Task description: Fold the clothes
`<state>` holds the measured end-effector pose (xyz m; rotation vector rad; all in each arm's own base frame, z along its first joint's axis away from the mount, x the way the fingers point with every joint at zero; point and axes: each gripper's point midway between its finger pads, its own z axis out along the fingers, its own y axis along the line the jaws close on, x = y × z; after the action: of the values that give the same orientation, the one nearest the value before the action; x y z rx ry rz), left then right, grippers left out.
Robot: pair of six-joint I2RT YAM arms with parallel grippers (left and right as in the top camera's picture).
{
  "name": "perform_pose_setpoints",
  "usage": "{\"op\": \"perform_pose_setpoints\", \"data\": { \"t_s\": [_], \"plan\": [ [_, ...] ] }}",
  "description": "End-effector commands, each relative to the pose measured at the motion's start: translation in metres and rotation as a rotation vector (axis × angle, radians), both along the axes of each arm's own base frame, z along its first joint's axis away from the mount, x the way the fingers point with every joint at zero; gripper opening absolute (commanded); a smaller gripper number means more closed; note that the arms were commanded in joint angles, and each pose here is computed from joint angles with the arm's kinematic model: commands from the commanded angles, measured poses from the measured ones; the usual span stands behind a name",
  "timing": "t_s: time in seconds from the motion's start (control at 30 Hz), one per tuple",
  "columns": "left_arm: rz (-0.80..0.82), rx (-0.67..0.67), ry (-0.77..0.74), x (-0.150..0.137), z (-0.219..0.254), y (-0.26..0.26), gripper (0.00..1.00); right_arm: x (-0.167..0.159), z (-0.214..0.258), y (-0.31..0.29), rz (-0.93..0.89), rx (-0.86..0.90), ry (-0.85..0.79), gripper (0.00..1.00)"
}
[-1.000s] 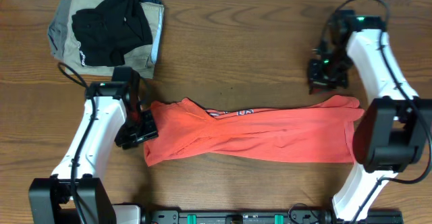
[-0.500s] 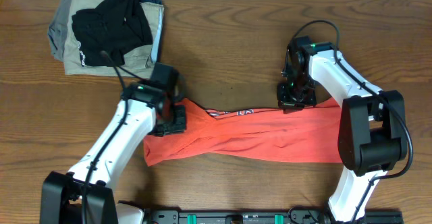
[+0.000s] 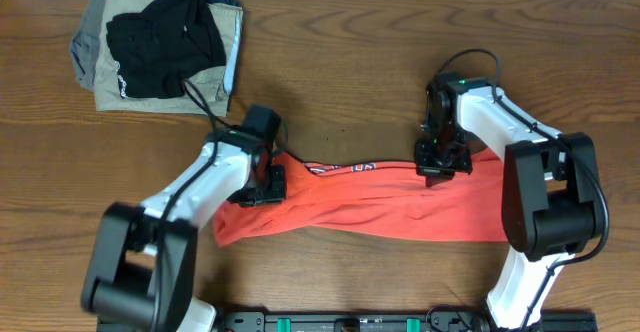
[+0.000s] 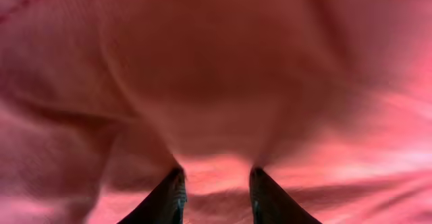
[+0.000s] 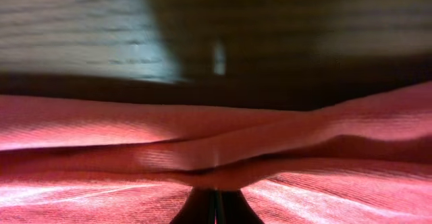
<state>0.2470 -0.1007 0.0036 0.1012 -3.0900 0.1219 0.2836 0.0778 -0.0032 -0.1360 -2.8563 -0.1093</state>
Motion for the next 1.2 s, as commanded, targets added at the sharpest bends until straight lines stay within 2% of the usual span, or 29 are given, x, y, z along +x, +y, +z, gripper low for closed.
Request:
{"op": "perform_pose_setpoints", "data": {
  "t_s": [0.0,0.17,0.3,0.43,0.63,0.83,0.97,1.07,1.17],
  "plan": [
    [0.069,0.120,0.053,-0.006,-0.016,0.027,0.34,-0.007,-0.008,-0.034,-0.039,-0.152,0.012,0.01],
    [0.169,0.168,0.161,-0.019,-0.029,0.058,0.33,-0.006,-0.008,-0.055,-0.087,-0.183,0.016,0.01],
    [0.244,0.214,0.205,-0.027,-0.025,0.086,0.25,-0.007,-0.008,-0.072,-0.143,-0.184,0.029,0.01],
    [0.319,0.213,0.238,-0.034,-0.019,0.104,0.23,-0.010,-0.007,-0.087,-0.196,-0.184,0.048,0.01],
    [0.377,0.198,0.194,-0.028,0.003,0.116,0.19,-0.016,-0.002,-0.100,-0.221,-0.188,0.077,0.01],
    [0.389,0.177,0.044,-0.014,0.037,0.117,0.20,-0.022,0.014,-0.116,-0.221,-0.247,0.095,0.01],
    [0.394,0.077,0.004,-0.011,0.049,0.102,0.20,-0.019,0.022,-0.117,-0.231,-0.244,0.063,0.01],
    [0.299,-0.105,0.000,-0.004,0.052,0.070,0.20,-0.016,0.029,-0.117,-0.246,-0.245,0.033,0.01],
    [0.257,-0.168,0.001,-0.002,0.052,0.054,0.20,-0.013,0.037,-0.118,-0.256,-0.248,0.003,0.01]
  ]
}}
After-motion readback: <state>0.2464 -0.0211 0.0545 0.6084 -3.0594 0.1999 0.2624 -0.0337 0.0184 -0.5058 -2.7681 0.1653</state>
